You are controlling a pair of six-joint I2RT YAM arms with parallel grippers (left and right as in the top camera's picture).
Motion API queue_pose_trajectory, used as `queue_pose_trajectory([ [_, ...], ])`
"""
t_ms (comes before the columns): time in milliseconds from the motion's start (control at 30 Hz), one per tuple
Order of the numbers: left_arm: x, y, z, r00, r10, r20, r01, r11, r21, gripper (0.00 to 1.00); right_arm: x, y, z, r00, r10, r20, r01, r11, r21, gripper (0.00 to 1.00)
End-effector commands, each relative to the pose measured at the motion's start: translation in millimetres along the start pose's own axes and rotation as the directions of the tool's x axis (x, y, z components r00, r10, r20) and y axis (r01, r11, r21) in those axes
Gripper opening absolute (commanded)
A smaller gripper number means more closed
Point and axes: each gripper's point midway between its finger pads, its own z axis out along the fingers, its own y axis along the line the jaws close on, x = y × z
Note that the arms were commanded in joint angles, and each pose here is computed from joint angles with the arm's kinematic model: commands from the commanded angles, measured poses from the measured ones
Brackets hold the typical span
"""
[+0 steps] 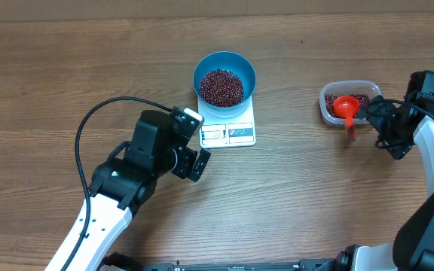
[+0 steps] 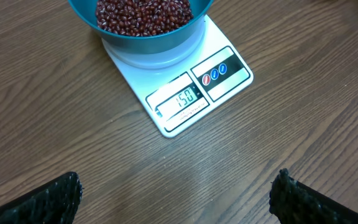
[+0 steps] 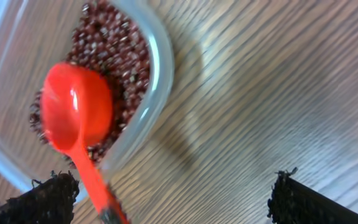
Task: Scoop item into bowl and weigh 150g on scale
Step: 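Lower the red scoop into the bean tub and set it down, then open the right gripper and release the scoop handle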
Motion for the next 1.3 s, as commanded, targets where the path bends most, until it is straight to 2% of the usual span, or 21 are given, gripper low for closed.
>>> queue_pose_trajectory([
  [0,2.8,2.4,2.2,1.000,-0.010,-0.010,0.010,1.000,-0.009,1.00,-7.5,-13.8,2.4,0.999,-0.003,0.040,0.000,0.998,0.068,1.00],
  [133,2.8,2.4,2.2,1.000,-0.010,-0.010,0.010,1.000,-0.009,1.00,-10.0,-9.3,-0.2,0.999,-0.005,0.044,0.003,0.999,0.050,1.00],
  [233,2.8,2.4,2.2,1.000,-0.010,-0.010,0.010,1.000,-0.009,1.00,-12.2,6.8,-10.5,0.998,-0.056,0.035,0.057,0.998,-0.022,1.00],
  [333,2.8,2.5,2.2,1.000,-0.010,-0.010,0.010,1.000,-0.009,0.99,-17.6,21.8,-30.7,0.996,-0.072,0.052,0.076,0.993,-0.086,1.00],
  [533,2.8,2.4,2.2,1.000,-0.010,-0.010,0.010,1.000,-0.009,1.00,-22.5,54.4,-93.1,0.969,-0.194,0.153,0.226,0.945,-0.235,1.00],
  [800,2.8,2.5,2.2,1.000,-0.010,-0.010,0.010,1.000,-0.009,0.99,7.6,73.8,-168.7,0.899,-0.329,0.289,0.422,0.824,-0.377,1.00],
  [1267,2.8,2.5,2.2,1.000,-0.010,-0.010,0.010,1.000,-0.009,1.00,62.3,55.8,-247.0,0.822,-0.360,0.441,0.540,0.739,-0.403,1.00],
])
